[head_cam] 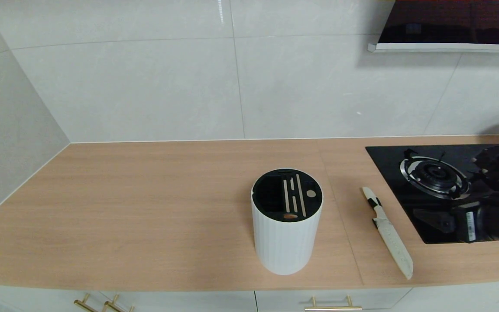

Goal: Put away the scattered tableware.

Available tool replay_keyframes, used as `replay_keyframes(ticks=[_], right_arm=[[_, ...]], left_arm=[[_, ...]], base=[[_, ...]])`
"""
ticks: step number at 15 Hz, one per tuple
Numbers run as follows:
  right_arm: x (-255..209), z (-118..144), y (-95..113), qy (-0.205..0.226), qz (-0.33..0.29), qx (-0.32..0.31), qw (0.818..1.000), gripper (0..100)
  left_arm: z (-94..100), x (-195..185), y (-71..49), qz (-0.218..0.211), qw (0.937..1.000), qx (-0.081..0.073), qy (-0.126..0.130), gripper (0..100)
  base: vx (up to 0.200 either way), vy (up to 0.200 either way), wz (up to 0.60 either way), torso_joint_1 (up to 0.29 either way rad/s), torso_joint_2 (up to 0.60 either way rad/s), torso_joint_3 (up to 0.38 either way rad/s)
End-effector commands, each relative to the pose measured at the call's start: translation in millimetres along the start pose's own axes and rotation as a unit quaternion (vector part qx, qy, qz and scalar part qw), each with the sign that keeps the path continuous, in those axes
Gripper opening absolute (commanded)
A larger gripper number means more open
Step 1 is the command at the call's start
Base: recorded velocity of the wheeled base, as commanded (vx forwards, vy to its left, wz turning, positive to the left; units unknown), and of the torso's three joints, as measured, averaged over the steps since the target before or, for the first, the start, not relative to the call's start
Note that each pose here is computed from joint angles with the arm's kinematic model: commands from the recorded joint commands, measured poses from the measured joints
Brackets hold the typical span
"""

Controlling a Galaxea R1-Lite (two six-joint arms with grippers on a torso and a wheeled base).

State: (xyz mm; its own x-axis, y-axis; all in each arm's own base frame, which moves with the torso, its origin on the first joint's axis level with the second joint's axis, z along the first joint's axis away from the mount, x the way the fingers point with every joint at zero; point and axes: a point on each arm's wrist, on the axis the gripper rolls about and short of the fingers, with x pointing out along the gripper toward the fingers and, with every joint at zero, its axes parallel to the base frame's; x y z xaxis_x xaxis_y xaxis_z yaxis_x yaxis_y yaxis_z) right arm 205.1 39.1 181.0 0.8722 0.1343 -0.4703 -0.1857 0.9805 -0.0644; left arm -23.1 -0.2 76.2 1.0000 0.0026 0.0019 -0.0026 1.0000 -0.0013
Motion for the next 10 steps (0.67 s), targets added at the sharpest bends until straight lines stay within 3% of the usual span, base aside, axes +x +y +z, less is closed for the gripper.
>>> replay_keyframes(ticks=[1,5,10], right_arm=[[65.0,-4.0,5.5,0.067,0.008,-0.009,0.998,100],[111.1,-29.8,6.7,0.119,0.009,-0.009,0.993,100],[144.2,-43.3,-11.7,0.103,-0.009,0.013,0.995,100]], left_arm=[[0.0,0.0,0.0,0.000,1.0000,0.000,0.000,100],[0.0,0.0,0.0,0.000,1.0000,0.001,0.000,100],[0.0,0.0,0.0,0.000,1.0000,0.000,0.000,100]], base=[[0.000,0.000,0.00,0.000,0.00,0.000],[0.000,0.000,0.00,0.000,0.00,0.000],[0.000,0.000,0.00,0.000,0.00,0.000]])
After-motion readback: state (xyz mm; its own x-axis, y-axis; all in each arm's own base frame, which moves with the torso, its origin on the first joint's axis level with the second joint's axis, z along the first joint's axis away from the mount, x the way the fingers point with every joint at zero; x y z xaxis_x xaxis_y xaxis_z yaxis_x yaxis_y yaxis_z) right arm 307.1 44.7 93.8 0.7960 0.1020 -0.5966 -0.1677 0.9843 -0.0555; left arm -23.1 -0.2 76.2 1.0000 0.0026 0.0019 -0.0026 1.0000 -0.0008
